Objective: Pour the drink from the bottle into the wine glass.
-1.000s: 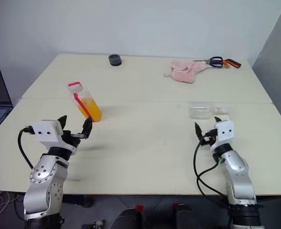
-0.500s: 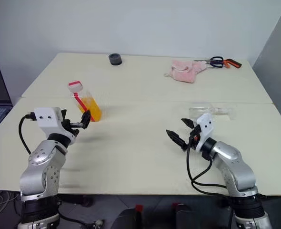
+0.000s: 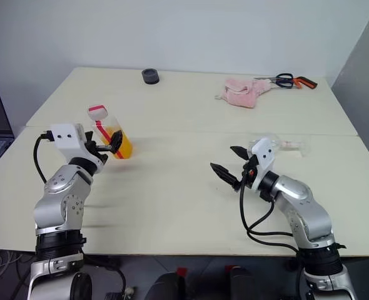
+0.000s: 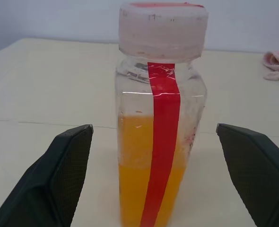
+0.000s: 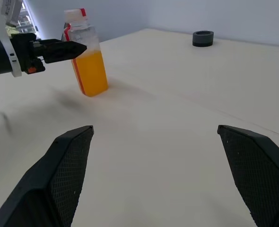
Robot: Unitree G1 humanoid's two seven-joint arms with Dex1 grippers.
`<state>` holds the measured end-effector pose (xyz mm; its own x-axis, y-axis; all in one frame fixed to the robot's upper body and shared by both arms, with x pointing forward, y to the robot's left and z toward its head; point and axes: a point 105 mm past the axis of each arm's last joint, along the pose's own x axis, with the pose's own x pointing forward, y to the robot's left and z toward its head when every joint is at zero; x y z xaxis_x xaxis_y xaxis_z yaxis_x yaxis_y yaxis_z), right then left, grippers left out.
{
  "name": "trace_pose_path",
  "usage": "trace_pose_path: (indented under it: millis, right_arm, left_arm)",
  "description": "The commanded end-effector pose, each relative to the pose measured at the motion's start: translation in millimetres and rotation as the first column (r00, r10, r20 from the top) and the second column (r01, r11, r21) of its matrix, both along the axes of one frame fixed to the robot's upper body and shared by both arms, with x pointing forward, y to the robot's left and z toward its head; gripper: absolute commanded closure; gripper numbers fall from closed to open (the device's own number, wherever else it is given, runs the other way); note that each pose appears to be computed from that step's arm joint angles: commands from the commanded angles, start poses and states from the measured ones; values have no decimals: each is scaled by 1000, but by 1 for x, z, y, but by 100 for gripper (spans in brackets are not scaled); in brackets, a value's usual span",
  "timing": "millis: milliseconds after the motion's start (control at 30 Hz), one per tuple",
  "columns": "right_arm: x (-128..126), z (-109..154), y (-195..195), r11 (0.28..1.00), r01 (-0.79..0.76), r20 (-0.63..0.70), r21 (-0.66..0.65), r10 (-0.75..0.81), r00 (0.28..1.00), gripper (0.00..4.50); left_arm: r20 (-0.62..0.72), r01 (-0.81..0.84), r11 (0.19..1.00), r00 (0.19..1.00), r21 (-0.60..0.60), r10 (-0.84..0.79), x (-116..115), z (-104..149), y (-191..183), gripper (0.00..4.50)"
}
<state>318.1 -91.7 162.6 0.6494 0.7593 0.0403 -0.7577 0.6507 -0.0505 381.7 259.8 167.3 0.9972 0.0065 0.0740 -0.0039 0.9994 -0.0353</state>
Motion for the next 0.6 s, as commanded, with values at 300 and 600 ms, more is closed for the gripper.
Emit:
trace_pose_path:
  millis: [300,600]
  right_arm:
    - [-3,11,5,1000,-15,42,11,14,999,0]
    - [-4,9,6,1000,-18,34,8,17,999,0]
  left_arm:
    - [90,20,999,996,46,-24,17,31,2,3]
    - [78,10,997,997,77,-16,21,28,5,3]
